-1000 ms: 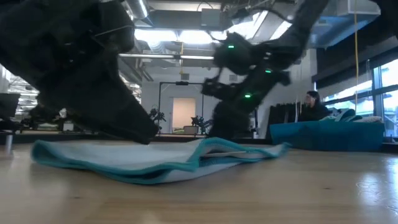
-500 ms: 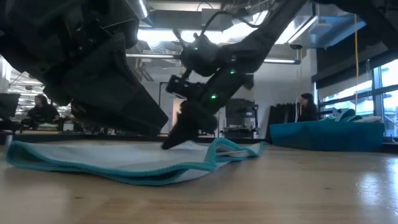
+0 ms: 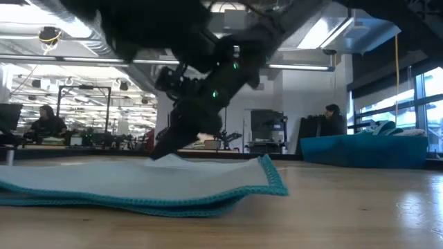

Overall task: Fold microfiber towels
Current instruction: Fold the light blue microfiber cloth

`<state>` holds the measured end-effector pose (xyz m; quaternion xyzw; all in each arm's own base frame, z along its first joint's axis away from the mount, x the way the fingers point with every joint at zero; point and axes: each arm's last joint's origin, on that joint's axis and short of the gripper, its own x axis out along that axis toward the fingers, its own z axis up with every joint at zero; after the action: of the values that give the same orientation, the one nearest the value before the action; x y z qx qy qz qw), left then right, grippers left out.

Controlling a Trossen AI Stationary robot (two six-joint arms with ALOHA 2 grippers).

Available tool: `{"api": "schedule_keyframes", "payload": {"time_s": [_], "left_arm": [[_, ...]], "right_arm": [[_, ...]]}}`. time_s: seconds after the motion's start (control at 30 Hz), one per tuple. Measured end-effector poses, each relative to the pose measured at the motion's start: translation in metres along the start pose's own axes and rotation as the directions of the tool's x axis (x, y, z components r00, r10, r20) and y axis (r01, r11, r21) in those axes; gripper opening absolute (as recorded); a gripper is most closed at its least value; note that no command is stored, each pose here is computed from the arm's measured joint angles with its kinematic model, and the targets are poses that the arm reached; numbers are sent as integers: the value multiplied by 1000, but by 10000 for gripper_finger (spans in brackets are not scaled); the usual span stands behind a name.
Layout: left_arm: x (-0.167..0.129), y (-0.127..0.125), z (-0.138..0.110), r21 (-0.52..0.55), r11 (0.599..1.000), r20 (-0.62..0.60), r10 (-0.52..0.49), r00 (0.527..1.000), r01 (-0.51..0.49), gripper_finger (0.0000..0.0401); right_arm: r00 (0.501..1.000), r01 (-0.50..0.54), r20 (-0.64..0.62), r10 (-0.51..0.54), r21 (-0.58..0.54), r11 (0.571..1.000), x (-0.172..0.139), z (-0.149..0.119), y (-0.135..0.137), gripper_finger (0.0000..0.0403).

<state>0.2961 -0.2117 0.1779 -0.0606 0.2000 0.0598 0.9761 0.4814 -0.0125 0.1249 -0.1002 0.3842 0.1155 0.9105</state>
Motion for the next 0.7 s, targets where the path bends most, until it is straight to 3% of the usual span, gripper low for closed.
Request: {"api": "schedule_keyframes", "payload": {"time_s": [0.2, 0.3, 0.4, 0.47, 0.6, 0.7], "left_arm": [[-33, -7, 11, 61, 998, -67, -23, 997, 28, 170], [-58, -14, 2, 206, 978, -185, 10, 983, 29, 170], [-83, -16, -8, 423, 906, -233, 142, 962, -31, 170], [-92, -15, -13, 500, 865, -247, 186, 951, -39, 170], [-91, -13, -27, 611, 789, -364, 202, 909, 69, 170], [-86, -12, -43, 753, 622, -445, 242, 862, 213, 170]], "right_arm": [[973, -90, -210, 97, 45, 995, -36, 16, 4, 154], [934, -188, -305, 186, 25, 982, -58, 17, 25, 154], [903, -262, -359, 237, -24, 965, -75, 21, 54, 154], [898, -295, -360, 254, -61, 954, -86, 27, 76, 154], [907, -310, -338, 251, -133, 941, -100, 40, 121, 154], [918, -271, -350, 184, -218, 937, -105, 44, 154, 154]]}}
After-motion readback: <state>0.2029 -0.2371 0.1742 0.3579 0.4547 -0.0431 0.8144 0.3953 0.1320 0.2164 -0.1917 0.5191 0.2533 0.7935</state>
